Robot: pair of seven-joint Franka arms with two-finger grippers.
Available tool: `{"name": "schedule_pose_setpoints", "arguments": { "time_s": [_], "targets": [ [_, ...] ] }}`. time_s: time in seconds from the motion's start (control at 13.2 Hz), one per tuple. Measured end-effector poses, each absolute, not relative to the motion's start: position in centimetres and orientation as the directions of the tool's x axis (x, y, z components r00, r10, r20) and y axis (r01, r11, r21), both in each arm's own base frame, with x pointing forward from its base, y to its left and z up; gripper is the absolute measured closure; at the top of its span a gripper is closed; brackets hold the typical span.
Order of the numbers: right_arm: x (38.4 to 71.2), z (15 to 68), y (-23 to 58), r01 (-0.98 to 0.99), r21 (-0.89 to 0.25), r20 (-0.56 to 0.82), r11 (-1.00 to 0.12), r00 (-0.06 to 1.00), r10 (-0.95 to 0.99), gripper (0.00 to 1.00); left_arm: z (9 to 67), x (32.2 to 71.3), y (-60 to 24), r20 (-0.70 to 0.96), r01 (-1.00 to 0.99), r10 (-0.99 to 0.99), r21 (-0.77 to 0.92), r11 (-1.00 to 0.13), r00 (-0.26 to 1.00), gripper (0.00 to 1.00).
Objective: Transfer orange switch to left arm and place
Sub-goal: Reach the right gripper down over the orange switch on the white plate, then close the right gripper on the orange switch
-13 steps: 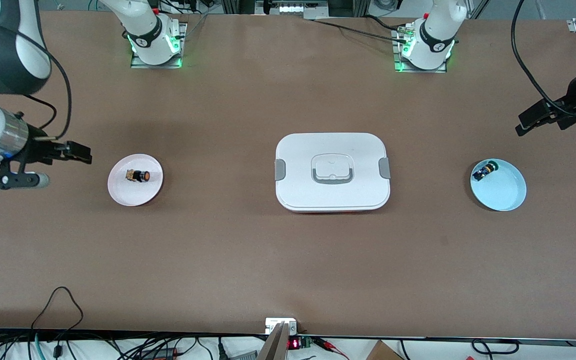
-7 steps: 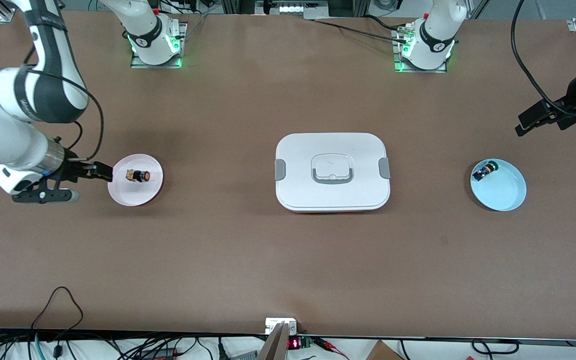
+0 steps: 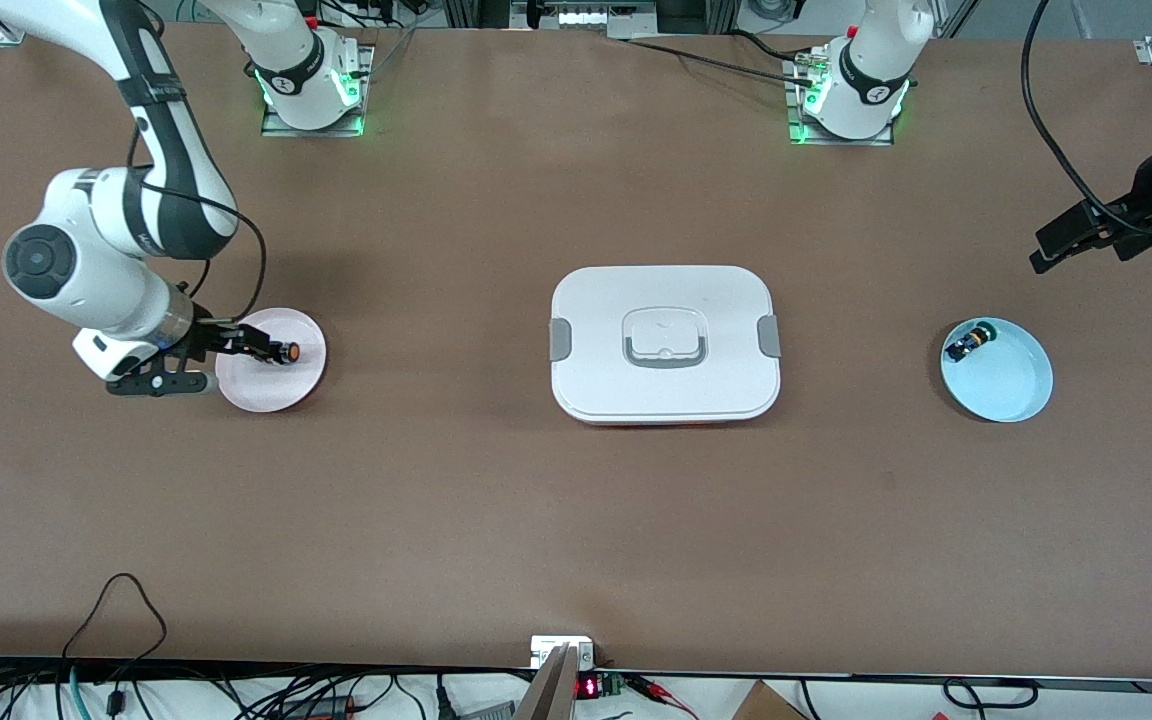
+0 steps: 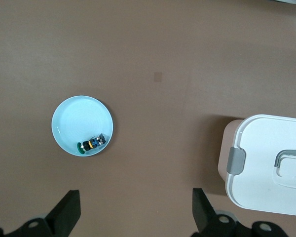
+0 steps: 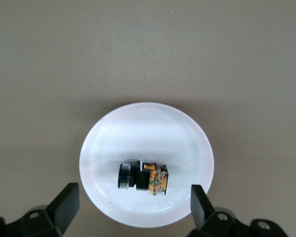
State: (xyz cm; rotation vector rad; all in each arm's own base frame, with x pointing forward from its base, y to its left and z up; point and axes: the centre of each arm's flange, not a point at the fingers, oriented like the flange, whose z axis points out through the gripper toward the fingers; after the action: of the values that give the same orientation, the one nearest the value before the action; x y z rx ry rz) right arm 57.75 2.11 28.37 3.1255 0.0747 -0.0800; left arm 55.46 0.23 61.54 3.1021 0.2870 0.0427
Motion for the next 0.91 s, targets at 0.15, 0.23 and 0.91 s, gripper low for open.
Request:
{"name": "schedule_pose_setpoints", "arguments": {
  "time_s": [0.15,0.23,0.91],
  "targets": [
    [57.0,25.6,2.1,0.05,0.014,-0.069,-0.999,0.996,0.049,0.0,61.5,55.5,0.2,0.025,0.183,0.184,0.028,-0.983,0.983,0.0],
    [56.8,24.4,2.1,0.05,0.014,-0.079,-0.999,0.996,0.049,0.0,61.5,55.5,0.2,0.025,0.183,0.184,0.028,-0.983,0.983,0.0],
    [56.3,19.2,1.7,0.031,0.009,-0.122,-0.999,0.992,0.03,0.0,61.3,55.5,0.3,0.02,0.184,0.185,0.027,-0.983,0.983,0.0]
  ]
}}
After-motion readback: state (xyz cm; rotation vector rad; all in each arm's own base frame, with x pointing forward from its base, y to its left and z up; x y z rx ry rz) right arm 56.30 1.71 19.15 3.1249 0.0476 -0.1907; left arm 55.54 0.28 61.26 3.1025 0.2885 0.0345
